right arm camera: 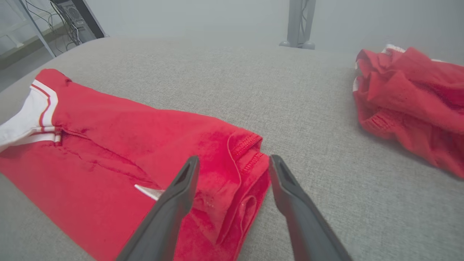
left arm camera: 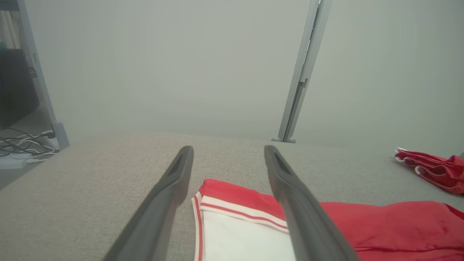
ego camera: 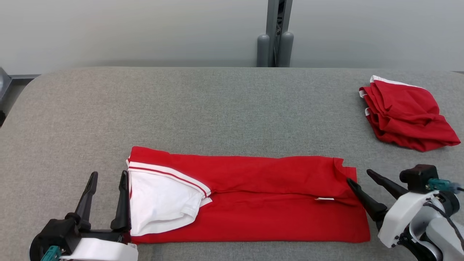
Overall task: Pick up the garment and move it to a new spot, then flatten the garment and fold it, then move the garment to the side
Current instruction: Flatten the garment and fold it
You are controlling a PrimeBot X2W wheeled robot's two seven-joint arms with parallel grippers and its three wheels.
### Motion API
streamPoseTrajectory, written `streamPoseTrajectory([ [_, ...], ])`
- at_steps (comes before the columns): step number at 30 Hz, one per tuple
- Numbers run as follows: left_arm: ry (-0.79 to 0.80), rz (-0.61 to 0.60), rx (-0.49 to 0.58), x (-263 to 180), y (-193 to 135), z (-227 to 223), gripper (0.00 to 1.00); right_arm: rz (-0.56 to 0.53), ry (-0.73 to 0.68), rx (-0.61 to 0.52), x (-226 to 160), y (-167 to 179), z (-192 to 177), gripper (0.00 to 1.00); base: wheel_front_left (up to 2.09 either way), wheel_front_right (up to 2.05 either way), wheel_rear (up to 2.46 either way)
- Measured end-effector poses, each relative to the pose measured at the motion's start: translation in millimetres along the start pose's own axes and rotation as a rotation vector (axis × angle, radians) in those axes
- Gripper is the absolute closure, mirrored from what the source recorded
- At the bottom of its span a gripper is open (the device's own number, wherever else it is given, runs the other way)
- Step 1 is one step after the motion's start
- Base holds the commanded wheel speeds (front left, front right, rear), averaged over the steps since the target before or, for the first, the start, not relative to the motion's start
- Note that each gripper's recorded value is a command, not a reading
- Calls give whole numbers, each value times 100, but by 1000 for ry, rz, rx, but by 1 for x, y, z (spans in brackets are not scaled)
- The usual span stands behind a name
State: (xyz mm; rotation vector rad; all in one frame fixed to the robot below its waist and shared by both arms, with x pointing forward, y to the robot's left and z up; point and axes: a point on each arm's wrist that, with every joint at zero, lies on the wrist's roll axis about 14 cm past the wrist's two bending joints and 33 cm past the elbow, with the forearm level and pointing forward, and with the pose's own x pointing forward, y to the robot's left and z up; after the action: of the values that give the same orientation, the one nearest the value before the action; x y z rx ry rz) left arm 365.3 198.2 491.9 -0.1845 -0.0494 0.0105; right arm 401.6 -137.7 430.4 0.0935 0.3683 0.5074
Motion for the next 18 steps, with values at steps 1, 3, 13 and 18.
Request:
streamPoseTrajectory([
  [1, -1, 2, 0, -1, 0, 0, 0, 2, 21, -18, 4, 0, -2, 6, 0, 0, 0],
  [3, -2, 8, 3, -2, 2, 1, 0, -2, 36, -32, 11, 0, -1, 15, 0, 0, 0],
  [13, -1, 37, 1, -9, 11, 1, 0, -1, 140, -78, 37, 1, -13, 36, 0, 0, 0],
  [18, 2, 55, -2, -12, 16, 1, 0, -2, 179, -93, 45, 0, -20, 60, 0, 0, 0],
])
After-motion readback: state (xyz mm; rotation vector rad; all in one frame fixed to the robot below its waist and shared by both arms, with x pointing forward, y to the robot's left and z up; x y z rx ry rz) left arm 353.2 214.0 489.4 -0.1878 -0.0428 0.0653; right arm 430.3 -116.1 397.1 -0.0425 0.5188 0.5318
